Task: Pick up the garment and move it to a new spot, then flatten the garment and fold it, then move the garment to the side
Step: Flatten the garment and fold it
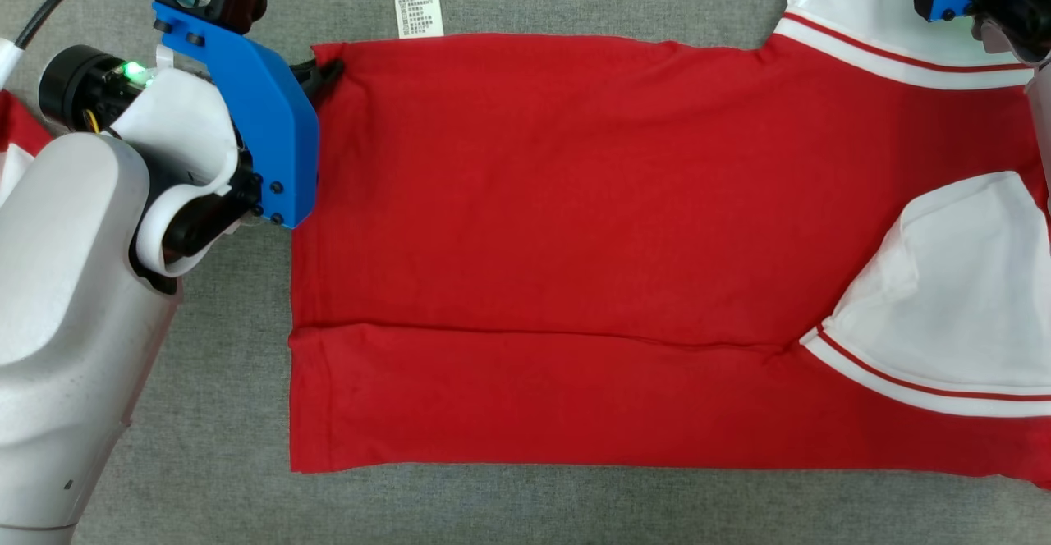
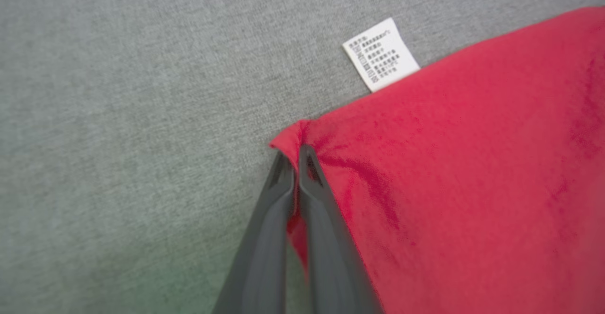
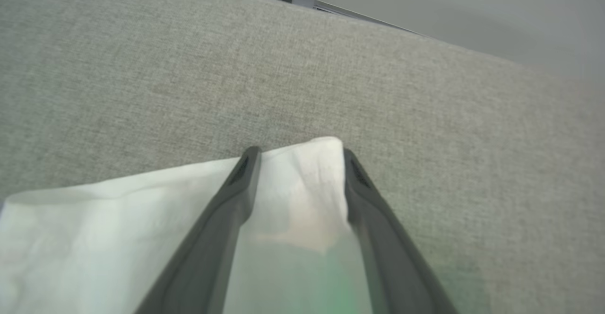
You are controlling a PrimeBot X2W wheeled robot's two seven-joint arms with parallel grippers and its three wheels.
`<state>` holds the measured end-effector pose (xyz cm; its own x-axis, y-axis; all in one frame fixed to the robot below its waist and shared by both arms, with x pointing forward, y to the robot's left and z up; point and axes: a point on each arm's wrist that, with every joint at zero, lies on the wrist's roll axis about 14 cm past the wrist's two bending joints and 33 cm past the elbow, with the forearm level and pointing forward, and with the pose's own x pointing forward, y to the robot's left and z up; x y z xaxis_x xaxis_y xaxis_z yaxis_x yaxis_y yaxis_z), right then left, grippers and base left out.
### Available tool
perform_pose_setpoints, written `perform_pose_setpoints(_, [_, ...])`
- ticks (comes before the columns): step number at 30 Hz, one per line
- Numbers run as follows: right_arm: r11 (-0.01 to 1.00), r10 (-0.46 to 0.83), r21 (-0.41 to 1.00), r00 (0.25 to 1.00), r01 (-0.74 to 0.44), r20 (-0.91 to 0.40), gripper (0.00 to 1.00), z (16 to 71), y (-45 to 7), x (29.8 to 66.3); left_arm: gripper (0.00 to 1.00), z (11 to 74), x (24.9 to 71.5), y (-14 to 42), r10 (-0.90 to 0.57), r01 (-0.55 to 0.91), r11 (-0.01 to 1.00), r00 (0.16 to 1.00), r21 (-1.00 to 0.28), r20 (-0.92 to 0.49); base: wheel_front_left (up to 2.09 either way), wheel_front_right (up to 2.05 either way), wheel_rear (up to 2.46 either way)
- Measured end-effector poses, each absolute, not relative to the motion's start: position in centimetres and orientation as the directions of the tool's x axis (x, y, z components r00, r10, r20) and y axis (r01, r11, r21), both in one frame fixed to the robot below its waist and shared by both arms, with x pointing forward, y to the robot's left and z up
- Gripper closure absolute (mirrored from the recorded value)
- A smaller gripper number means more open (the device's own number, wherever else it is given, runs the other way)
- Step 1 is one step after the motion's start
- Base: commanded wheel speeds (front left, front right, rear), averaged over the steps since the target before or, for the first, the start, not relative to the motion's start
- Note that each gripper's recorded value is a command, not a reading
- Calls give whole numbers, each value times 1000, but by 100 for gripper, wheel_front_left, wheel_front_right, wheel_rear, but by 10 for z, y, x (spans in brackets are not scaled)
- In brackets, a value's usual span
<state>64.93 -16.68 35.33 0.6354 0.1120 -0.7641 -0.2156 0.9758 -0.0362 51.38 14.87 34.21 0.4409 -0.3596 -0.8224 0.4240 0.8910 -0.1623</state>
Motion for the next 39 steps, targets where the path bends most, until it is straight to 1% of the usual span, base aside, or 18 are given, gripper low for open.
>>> perform_pose_setpoints(3, [971, 112, -54, 640, -233, -760, 100, 353, -164, 652, 100, 342, 521, 149, -364, 422, 893, 475, -155, -802, 0, 0, 0])
perform_pose_setpoints(6, [973, 119, -52, 677, -226, -727, 100, 362, -166, 656, 100, 345, 529, 151, -360, 412, 900, 520, -142, -775, 0, 0, 0])
perform_pose_setpoints(10, [977, 140, -23, 726, -210, -673, 100, 383, -166, 658, 100, 350, 531, 153, -355, 395, 908, 556, -137, -752, 0, 0, 0])
perform_pose_setpoints(14, [977, 163, -5, 760, -214, -630, 100, 403, -167, 652, 100, 360, 529, 154, -360, 385, 912, 591, -140, -722, 0, 0, 0])
perform_pose_setpoints(16, [973, 171, -18, 771, -231, -614, 100, 412, -168, 645, 100, 366, 522, 150, -378, 380, 910, 602, -164, -703, 0, 0, 0])
perform_pose_setpoints(20, [966, 194, -21, 775, -258, -601, 100, 422, -171, 623, 100, 377, 509, 146, -399, 401, 901, 624, -162, -671, 0, 0, 0])
perform_pose_setpoints(27, [954, 261, 28, 785, -297, -562, 100, 442, -175, 579, 100, 398, 489, 137, -442, 462, 878, 678, -126, -588, 0, 0, 0])
perform_pose_setpoints(31, [949, 286, 64, 760, -308, -584, 100, 439, -180, 547, 100, 398, 476, 136, -448, 478, 872, 693, -105, -564, 0, 0, 0])
perform_pose_setpoints(32, [948, 293, 83, 740, -307, -606, 100, 436, -186, 523, 100, 398, 470, 137, -450, 488, 869, 705, -85, -548, 0, 0, 0])
perform_pose_setpoints(36, [948, 299, 116, 706, -296, -642, 100, 427, -192, 491, 100, 400, 465, 141, -442, 504, 863, 727, -28, -525, 0, 0, 0])
perform_pose_setpoints(39, [955, 286, 130, 707, -268, -647, 100, 428, -202, 474, 100, 400, 460, 145, -427, 502, 865, 743, 5, -515, 0, 0, 0])
